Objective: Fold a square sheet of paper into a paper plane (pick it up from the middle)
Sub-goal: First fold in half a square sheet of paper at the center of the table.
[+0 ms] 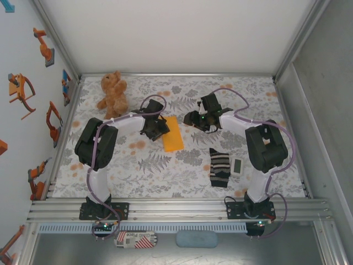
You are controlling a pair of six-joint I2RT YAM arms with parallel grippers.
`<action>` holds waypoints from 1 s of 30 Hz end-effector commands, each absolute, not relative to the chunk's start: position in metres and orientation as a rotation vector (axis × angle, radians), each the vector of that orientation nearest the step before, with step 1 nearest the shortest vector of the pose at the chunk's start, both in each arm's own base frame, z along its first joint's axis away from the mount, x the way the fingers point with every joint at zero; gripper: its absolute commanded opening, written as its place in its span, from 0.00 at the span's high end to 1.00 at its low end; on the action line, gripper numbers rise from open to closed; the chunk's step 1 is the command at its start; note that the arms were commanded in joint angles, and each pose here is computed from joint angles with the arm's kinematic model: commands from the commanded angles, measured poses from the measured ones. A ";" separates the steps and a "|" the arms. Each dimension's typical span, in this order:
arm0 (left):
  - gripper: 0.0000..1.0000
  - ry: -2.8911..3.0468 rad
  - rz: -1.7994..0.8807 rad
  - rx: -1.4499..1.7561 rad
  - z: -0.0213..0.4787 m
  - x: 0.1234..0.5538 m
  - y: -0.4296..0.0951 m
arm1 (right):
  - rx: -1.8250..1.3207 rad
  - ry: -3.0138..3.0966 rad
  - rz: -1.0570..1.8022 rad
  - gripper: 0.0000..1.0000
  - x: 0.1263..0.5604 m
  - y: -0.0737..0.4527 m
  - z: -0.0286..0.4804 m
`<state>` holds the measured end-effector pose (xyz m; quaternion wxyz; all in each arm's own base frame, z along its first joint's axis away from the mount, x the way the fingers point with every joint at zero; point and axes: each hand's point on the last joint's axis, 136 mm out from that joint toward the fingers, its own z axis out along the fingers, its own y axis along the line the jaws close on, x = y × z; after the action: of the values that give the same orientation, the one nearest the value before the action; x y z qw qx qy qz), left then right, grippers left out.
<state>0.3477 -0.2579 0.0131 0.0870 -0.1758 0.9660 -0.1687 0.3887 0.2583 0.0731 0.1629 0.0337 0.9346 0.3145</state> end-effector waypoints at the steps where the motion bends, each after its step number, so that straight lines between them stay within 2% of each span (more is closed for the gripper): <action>1: 0.53 3.103 -0.136 -0.591 -0.068 0.292 -0.223 | 0.049 2.671 0.835 0.41 0.386 0.250 0.071; 9: 0.53 3.144 0.032 -0.646 -0.080 0.281 -0.213 | 0.028 2.673 0.855 0.41 0.387 0.244 0.068; 18: 0.53 3.166 0.081 -0.710 -0.090 0.276 -0.213 | 0.005 2.661 0.962 0.43 0.386 0.248 0.069; 24: 0.53 3.199 0.081 -0.647 -0.095 0.271 -0.214 | -0.023 2.658 1.028 0.49 0.385 0.257 0.069; 30: 0.51 3.226 0.057 -0.575 -0.100 0.271 -0.218 | -0.019 2.669 1.033 0.50 0.385 0.257 0.066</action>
<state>0.3460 -0.2595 0.0060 0.0664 -0.1922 0.9733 -0.1067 0.3830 0.2534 0.0632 0.1396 0.0026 0.9274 0.3472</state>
